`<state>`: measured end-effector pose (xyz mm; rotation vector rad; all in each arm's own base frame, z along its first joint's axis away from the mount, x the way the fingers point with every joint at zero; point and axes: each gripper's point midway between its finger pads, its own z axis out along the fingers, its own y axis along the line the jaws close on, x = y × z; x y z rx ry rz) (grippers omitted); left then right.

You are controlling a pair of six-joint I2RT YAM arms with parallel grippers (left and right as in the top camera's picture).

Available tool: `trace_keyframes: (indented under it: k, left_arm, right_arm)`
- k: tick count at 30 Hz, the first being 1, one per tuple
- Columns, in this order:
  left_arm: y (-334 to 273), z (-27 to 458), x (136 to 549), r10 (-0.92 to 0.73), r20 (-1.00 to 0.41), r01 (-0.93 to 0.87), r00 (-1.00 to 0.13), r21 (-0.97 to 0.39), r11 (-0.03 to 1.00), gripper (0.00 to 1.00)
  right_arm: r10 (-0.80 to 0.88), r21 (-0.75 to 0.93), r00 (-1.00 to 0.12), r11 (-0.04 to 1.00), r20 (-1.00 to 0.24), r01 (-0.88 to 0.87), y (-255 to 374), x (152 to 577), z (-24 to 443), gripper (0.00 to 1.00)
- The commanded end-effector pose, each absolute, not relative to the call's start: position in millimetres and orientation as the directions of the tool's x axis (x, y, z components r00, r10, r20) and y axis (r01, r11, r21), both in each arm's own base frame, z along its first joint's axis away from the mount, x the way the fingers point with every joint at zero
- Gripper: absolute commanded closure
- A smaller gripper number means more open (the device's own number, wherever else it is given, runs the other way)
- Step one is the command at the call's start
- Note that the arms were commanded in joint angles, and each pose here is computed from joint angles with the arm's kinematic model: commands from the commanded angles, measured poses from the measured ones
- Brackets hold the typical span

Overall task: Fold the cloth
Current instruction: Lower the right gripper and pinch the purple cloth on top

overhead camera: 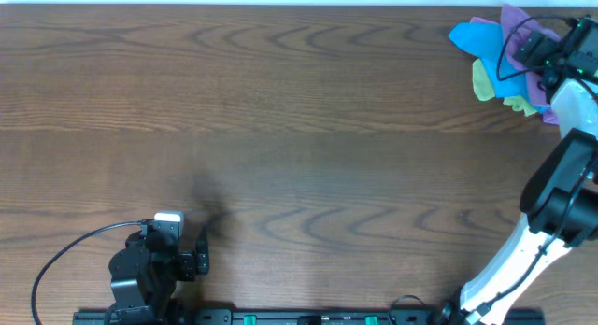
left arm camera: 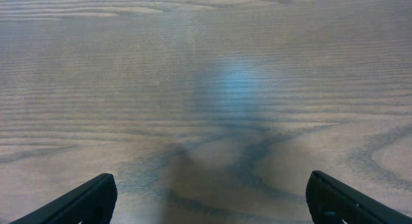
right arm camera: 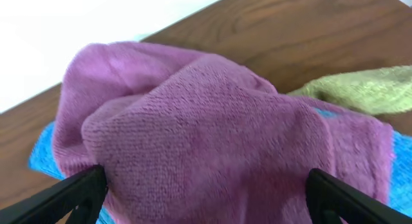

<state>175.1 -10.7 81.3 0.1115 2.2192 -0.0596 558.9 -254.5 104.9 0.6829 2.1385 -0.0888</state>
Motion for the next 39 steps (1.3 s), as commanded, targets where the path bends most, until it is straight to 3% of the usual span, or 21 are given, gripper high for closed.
trace_keyframes:
  k: [1,17,20,22,33,39]
  left_arm:
    - [-10,54,166,0.080,-0.741,0.114,-0.667,0.005,0.994,0.05]
    - [-10,54,166,0.081,-0.741,0.114,-0.667,0.006,0.993,0.05]
    - [-10,54,166,0.080,-0.741,0.114,-0.667,0.005,0.994,0.05]
    - [-10,54,166,0.080,-0.741,0.114,-0.667,0.005,0.994,0.05]
    - [-10,54,166,0.080,-0.741,0.114,-0.667,0.005,0.994,0.05]
    - [-10,54,166,0.080,-0.741,0.114,-0.667,0.005,0.994,0.05]
  right_arm:
    - [0.469,0.232,-0.460,0.846,-0.754,0.481,-249,567,110,0.01]
    - [0.493,0.247,-0.532,0.849,-0.688,0.467,-229,563,84,0.01]
    - [0.498,0.245,-0.543,0.847,-0.676,0.471,-229,563,75,0.06]
    - [0.500,0.244,-0.547,0.846,-0.671,0.474,-229,562,71,0.14]
    - [0.479,0.211,-0.548,0.852,-0.686,0.480,-233,561,74,0.96]
    - [0.411,0.171,-0.564,0.887,-0.717,0.429,-224,561,102,0.99]
